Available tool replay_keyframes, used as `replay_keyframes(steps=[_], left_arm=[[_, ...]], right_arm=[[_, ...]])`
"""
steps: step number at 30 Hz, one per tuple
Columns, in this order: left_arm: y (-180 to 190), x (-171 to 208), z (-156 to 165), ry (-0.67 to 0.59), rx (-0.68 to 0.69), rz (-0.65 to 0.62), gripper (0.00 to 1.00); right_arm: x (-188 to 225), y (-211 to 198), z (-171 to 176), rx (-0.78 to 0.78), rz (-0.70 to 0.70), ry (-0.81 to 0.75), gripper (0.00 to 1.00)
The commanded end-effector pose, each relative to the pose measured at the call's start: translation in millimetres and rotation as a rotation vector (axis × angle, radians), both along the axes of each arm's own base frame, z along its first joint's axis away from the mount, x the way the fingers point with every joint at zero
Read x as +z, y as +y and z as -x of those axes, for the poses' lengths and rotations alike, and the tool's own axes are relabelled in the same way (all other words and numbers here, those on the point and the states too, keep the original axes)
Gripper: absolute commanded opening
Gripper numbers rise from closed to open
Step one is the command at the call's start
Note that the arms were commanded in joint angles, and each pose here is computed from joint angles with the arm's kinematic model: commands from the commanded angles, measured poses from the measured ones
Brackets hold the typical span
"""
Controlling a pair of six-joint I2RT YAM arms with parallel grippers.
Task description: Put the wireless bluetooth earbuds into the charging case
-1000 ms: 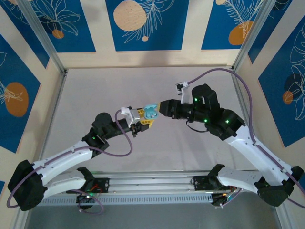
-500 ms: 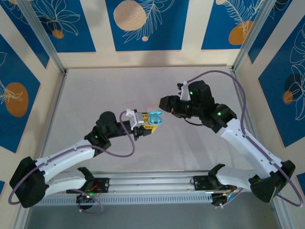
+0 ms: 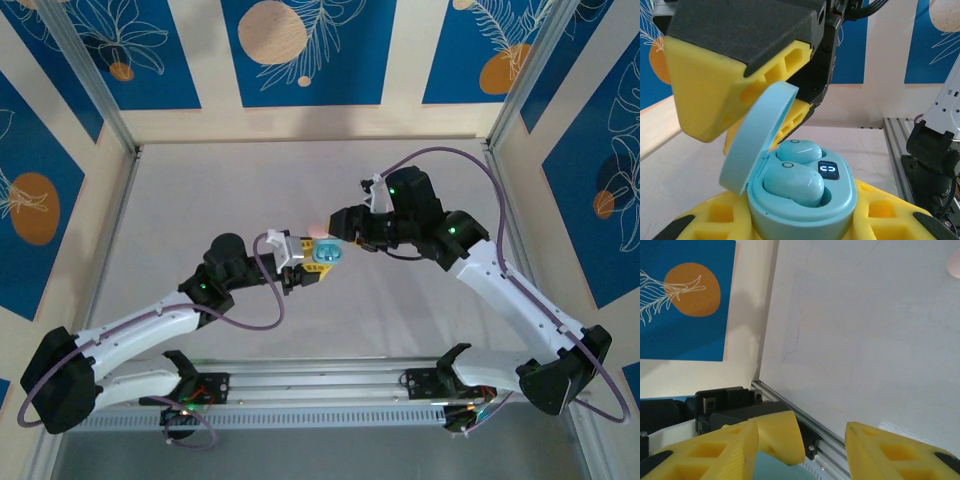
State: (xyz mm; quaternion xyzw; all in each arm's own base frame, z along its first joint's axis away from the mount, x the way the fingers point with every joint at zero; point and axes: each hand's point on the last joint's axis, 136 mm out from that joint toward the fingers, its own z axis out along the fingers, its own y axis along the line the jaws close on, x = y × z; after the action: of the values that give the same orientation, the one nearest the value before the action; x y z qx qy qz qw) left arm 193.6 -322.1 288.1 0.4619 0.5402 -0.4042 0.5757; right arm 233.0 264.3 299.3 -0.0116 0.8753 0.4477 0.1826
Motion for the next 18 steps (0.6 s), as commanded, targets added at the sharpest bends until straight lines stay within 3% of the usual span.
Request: replay_keyframes(steps=[1,7,18], left_arm=[[-0.4,25.8,3.7,-0.059,-0.002,0.048,0.2],[3.1,31.3,-0.8,-0.063,0.036,0.08,0.2],[6.0,49.0,-0.6,-0.071,0.044,0.158,0.21]], right_arm=[[4.3,2.1,8.6,0.044,0.001,0.003,0.5],[5.3,-0.5,15.3,0.058,-0.016,-0.012,0.51],[29.4,6.0,41.0,0.224,-0.311,0.011,0.58]])
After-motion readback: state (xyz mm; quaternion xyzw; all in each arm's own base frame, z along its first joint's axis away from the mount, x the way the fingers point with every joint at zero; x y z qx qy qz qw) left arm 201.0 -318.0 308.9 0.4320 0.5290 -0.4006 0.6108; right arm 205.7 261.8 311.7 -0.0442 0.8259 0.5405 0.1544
